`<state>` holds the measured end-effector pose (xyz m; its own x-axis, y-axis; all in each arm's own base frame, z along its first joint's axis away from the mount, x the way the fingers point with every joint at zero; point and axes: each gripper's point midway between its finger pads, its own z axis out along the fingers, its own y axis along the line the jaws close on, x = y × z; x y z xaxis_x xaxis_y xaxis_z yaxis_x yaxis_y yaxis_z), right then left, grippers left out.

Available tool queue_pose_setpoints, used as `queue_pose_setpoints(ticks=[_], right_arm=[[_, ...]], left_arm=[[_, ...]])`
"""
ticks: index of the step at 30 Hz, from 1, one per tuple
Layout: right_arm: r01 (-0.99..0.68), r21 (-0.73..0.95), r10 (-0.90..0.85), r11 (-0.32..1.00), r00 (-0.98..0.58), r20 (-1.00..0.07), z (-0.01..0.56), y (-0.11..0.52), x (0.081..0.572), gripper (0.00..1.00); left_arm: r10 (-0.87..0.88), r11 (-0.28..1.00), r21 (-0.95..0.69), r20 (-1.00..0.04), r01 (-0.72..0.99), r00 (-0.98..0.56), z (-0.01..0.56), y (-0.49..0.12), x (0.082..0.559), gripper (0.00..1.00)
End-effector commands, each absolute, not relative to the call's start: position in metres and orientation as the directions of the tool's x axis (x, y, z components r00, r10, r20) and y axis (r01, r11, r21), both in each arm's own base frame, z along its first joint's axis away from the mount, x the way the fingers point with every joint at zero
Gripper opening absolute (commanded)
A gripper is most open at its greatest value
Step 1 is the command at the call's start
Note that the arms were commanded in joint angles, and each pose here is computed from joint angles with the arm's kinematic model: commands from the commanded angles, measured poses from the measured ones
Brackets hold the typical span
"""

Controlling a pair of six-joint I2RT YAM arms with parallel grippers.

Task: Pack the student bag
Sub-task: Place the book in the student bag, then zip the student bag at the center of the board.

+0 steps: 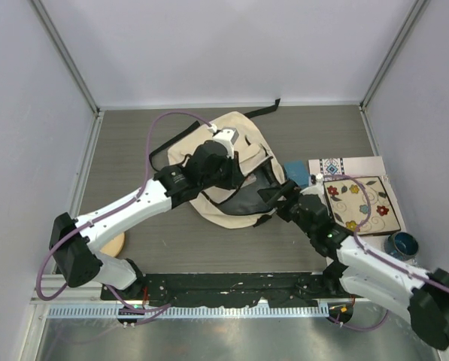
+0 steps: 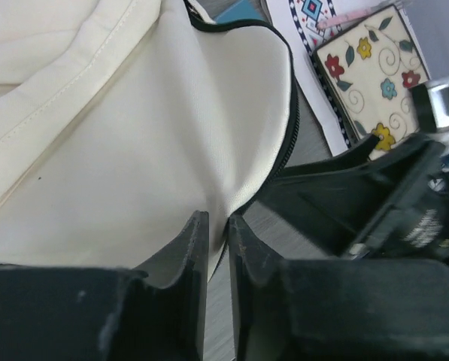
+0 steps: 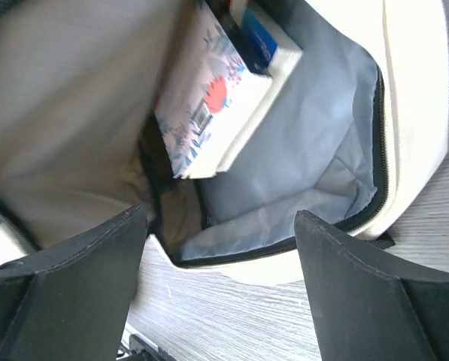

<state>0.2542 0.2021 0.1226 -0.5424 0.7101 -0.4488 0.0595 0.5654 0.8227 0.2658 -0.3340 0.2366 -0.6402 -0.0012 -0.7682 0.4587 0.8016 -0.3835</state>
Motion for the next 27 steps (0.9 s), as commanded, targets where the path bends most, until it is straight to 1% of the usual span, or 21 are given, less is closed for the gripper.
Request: queue_pose_setpoints(ticks=[1, 3, 5, 6, 7, 8, 9, 11, 13, 15, 16, 19, 20, 21, 22, 23, 25, 27], right_arm=[[0.108, 0.754, 0.72, 0.647, -0.409, -0.56, 0.141, 0.154, 0.248, 0.84], [0.108, 0.749, 0.733, 0.654, -0.336, -0.591, 0.157, 0.138, 0.25, 0.85], [0.09, 0.751, 0.738, 0.654, -0.292, -0.608, 0.177, 0.13, 0.248, 0.85], [0.075, 0.754, 0.739, 0.653, -0.278, -0.613, 0.19, 0.129, 0.248, 0.85], [0.063, 0.74, 0.724, 0.669, -0.282, -0.63, 0.194, 0.13, 0.249, 0.85], [0.051, 0.735, 0.715, 0.676, -0.287, -0.638, 0.199, 0.131, 0.249, 0.85], [0.021, 0.736, 0.704, 0.677, -0.309, -0.639, 0.205, 0.138, 0.248, 0.85], [-0.022, 0.717, 0.669, 0.697, -0.343, -0.66, 0.215, 0.149, 0.25, 0.85], [-0.088, 0.718, 0.639, 0.69, -0.393, -0.662, 0.225, 0.165, 0.249, 0.85], [-0.119, 0.707, 0.606, 0.697, -0.429, -0.67, 0.225, 0.178, 0.252, 0.85], [-0.145, 0.711, 0.588, 0.689, -0.461, -0.664, 0.224, 0.186, 0.249, 0.84], [-0.178, 0.705, 0.539, 0.686, -0.527, -0.657, 0.213, 0.207, 0.25, 0.8], [-0.192, 0.708, 0.526, 0.68, -0.545, -0.653, 0.211, 0.213, 0.249, 0.75], [-0.191, 0.707, 0.51, 0.681, -0.57, -0.645, 0.204, 0.221, 0.252, 0.72], [-0.198, 0.704, 0.484, 0.683, -0.598, -0.638, 0.198, 0.23, 0.249, 0.7], [-0.222, 0.71, 0.471, 0.669, -0.612, -0.635, 0.199, 0.24, 0.247, 0.66], [-0.228, 0.695, 0.424, 0.682, -0.651, -0.629, 0.187, 0.258, 0.244, 0.63], [-0.226, 0.676, 0.398, 0.702, -0.661, -0.635, 0.178, 0.27, 0.246, 0.6]], left_arm=[[-0.034, 0.762, -0.441, -0.759, 0.475, -0.65, 0.242, -0.341, 0.261, 0.35], [-0.03, 0.757, -0.448, -0.752, 0.476, -0.659, 0.241, -0.339, 0.256, 0.55], [-0.043, 0.764, -0.447, -0.755, 0.465, -0.654, 0.24, -0.331, 0.254, 0.66], [-0.06, 0.778, -0.439, -0.764, 0.45, -0.642, 0.241, -0.326, 0.256, 0.78], [-0.09, 0.777, -0.442, -0.782, 0.447, -0.617, 0.253, -0.318, 0.255, 0.84], [-0.096, 0.789, -0.434, -0.786, 0.434, -0.611, 0.249, -0.312, 0.254, 0.9], [-0.11, 0.801, -0.427, -0.795, 0.42, -0.597, 0.252, -0.304, 0.255, 0.99], [-0.145, 0.837, -0.399, -0.822, 0.374, -0.551, 0.26, -0.284, 0.261, 1.0], [-0.161, 0.887, -0.362, -0.825, 0.288, -0.542, 0.251, -0.26, 0.271, 1.0], [-0.177, 0.919, -0.345, -0.796, 0.193, -0.579, 0.233, -0.239, 0.275, 1.0], [-0.207, 0.935, -0.336, -0.782, 0.118, -0.587, 0.224, -0.221, 0.285, 1.0], [-0.286, 0.93, -0.369, -0.711, -0.006, -0.642, 0.189, -0.193, 0.296, 1.0], [-0.297, 0.917, -0.399, -0.668, -0.009, -0.682, 0.176, -0.194, 0.294, 1.0], [-0.334, 0.898, -0.44, -0.644, -0.025, -0.688, 0.171, -0.195, 0.298, 1.0], [-0.357, 0.893, -0.445, -0.616, -0.063, -0.702, 0.155, -0.185, 0.3, 1.0], [-0.363, 0.883, -0.465, -0.587, -0.065, -0.723, 0.148, -0.188, 0.299, 0.99], [-0.381, 0.875, -0.476, -0.559, -0.092, -0.736, 0.132, -0.188, 0.304, 0.98], [-0.394, 0.862, -0.496, -0.528, -0.103, -0.752, 0.12, -0.194, 0.308, 0.94]])
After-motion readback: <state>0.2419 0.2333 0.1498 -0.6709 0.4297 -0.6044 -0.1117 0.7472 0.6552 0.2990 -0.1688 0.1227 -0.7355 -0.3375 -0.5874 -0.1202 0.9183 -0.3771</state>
